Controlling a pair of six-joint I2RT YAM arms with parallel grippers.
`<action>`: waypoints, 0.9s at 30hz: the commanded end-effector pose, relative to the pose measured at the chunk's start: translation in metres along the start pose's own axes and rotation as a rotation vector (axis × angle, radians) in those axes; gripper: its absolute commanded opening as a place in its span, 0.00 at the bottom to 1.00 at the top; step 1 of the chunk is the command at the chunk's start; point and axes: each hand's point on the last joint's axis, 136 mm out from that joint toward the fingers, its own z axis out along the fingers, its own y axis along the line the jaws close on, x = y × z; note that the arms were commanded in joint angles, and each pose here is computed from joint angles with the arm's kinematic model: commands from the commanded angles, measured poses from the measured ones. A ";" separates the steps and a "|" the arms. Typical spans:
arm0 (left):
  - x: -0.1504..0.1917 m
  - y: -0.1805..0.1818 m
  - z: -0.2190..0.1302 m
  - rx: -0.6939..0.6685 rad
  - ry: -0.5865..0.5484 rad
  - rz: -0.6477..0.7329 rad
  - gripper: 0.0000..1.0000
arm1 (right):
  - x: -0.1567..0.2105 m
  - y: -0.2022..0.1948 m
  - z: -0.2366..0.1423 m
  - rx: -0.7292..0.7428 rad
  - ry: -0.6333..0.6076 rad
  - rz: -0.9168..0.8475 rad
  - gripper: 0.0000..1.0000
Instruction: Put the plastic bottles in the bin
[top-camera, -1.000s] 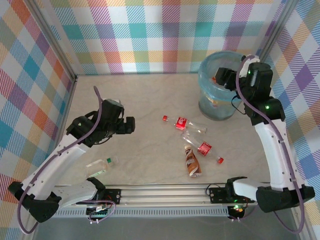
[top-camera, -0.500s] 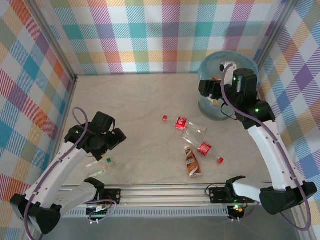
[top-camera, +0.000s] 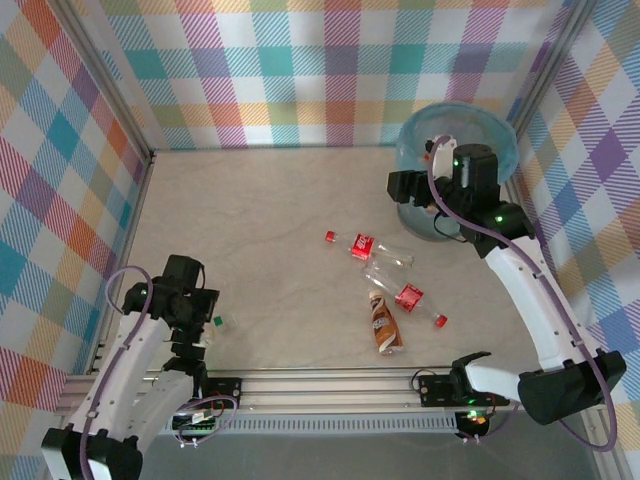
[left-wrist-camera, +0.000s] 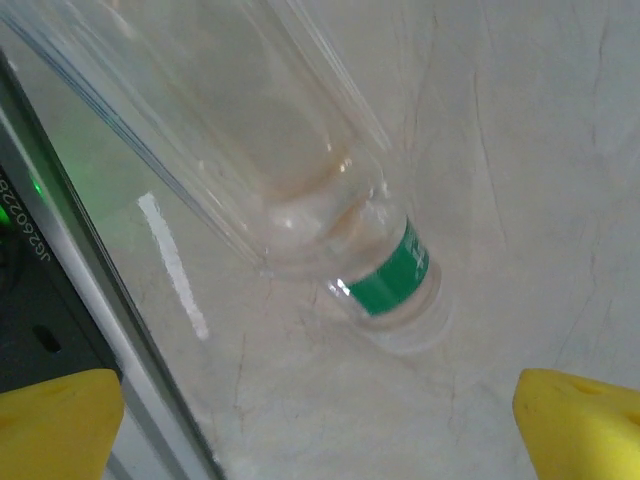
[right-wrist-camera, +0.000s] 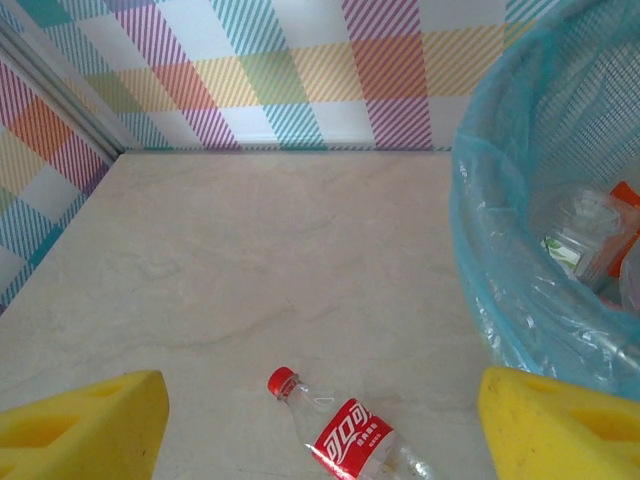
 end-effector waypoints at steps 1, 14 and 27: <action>-0.012 0.005 -0.001 -0.052 -0.035 -0.082 1.00 | 0.000 0.006 0.006 -0.036 -0.009 -0.031 0.82; -0.031 0.001 0.038 -0.149 -0.017 -0.192 1.00 | 0.014 0.011 0.026 -0.093 0.039 -0.017 0.83; -0.042 -0.003 0.055 -0.118 -0.050 -0.178 0.70 | 0.014 0.010 0.035 -0.094 0.047 -0.016 0.82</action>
